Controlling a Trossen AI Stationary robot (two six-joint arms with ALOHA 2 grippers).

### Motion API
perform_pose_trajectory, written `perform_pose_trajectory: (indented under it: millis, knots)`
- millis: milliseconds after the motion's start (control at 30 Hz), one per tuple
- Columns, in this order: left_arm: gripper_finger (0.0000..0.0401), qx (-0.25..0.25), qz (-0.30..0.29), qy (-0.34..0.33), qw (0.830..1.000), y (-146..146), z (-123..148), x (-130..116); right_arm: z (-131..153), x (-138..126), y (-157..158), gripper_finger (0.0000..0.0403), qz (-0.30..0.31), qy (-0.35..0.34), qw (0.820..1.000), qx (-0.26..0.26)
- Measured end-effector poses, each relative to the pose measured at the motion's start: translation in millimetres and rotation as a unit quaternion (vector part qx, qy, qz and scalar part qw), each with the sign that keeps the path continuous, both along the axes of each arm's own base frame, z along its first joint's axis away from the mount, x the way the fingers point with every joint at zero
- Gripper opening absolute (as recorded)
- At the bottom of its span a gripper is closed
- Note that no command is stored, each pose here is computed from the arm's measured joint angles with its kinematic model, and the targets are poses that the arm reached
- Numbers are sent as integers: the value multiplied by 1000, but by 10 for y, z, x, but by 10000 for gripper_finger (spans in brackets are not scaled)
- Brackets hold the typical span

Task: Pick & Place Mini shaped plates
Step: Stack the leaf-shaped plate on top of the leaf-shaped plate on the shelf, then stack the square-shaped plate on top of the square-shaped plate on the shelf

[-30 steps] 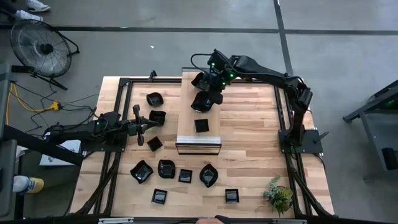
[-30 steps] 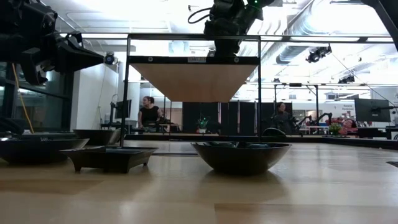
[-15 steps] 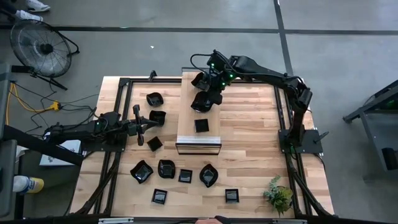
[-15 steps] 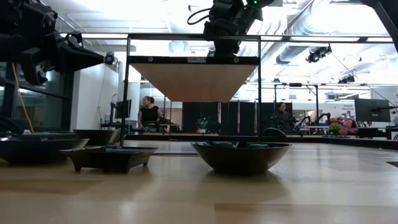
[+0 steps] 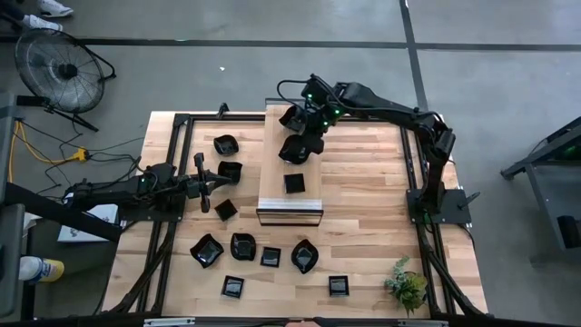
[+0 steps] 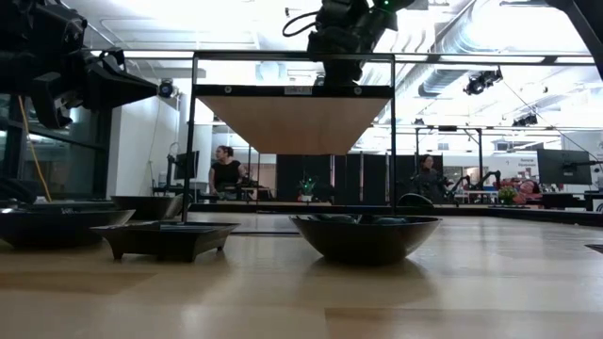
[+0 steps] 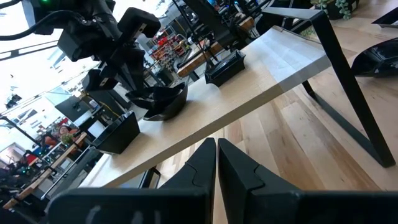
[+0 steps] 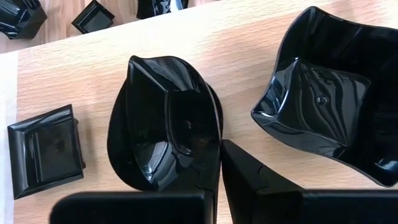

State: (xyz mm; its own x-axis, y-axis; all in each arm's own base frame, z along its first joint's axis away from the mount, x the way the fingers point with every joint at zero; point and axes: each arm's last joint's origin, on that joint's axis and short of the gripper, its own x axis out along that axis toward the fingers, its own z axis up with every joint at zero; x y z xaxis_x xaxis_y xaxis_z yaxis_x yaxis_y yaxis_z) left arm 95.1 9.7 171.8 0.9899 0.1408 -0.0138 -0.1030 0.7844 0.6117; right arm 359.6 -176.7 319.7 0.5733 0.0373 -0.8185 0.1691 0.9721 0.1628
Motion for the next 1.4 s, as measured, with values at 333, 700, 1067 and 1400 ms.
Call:
perform_pose_trajectory:
  millis: [333, 700, 1067, 1400]
  knots:
    - [12, 0, 0, 0, 1000, 0, -1, 0, 0, 2, 4, 33, -3, 1, 1000, -1]
    - [12, 0, 0, 0, 1000, 0, 1, 0, 0, 6, 10, 77, -17, 2, 1000, 8]
    - [12, 0, 0, 0, 1000, 0, -1, 0, -29, 32, 204, 80, -2, 33, 999, 28]
    - [12, 0, 0, 0, 1000, 0, 1, 0, 121, -111, 577, 79, 47, 82, 995, 25]
